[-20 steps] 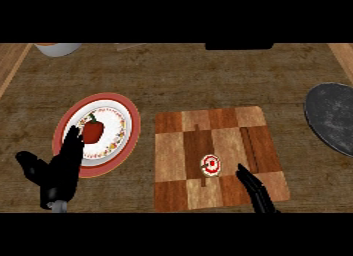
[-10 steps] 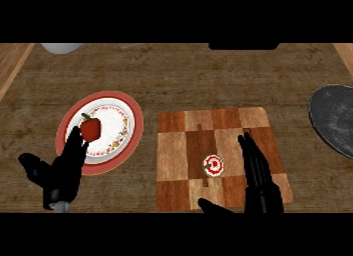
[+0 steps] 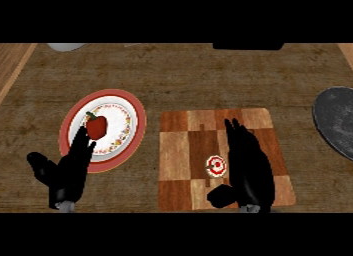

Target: Pick the cupcake from the cutting board and place it in the pan

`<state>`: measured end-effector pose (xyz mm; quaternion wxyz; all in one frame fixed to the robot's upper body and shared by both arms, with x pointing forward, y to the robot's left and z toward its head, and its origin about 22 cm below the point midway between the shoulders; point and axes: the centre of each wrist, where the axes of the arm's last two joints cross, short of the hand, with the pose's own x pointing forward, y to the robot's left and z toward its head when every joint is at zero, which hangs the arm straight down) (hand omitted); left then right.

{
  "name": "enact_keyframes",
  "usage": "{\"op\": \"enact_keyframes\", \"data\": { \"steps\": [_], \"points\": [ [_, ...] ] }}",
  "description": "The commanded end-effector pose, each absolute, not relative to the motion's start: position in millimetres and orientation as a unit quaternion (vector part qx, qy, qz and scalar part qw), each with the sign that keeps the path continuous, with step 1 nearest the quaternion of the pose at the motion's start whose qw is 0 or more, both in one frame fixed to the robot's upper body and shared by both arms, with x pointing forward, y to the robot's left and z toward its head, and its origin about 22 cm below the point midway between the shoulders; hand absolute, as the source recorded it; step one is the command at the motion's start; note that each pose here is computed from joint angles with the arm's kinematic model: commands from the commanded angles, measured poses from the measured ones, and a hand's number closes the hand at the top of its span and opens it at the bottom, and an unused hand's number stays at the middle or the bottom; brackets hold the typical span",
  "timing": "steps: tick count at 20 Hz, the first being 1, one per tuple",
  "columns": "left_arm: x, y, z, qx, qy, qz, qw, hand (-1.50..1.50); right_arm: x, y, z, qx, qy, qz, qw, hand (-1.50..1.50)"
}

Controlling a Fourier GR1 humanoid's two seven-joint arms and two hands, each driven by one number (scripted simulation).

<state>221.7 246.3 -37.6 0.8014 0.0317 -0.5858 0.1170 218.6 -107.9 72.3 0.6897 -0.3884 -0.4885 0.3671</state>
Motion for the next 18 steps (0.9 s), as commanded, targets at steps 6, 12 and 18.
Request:
{"op": "enact_keyframes", "data": {
  "steps": [6,12,18],
  "points": [
    [218.3,242.4,-43.2,0.03,-0.577,0.123,0.807,0.0,271.7,-93.2,99.0,-0.386,-0.391,0.459,0.699,-1.5],
    [218.7,242.8,-50.2,0.032,-0.569,0.124,0.812,0.0,276.8,-118.1,67.6,-0.318,-0.322,0.509,0.732,-1.5],
    [194.2,261.2,-47.3,0.036,-0.578,0.125,0.805,0.0,277.2,-98.1,63.7,-0.326,-0.353,0.487,0.729,-1.5]
  ]
}}
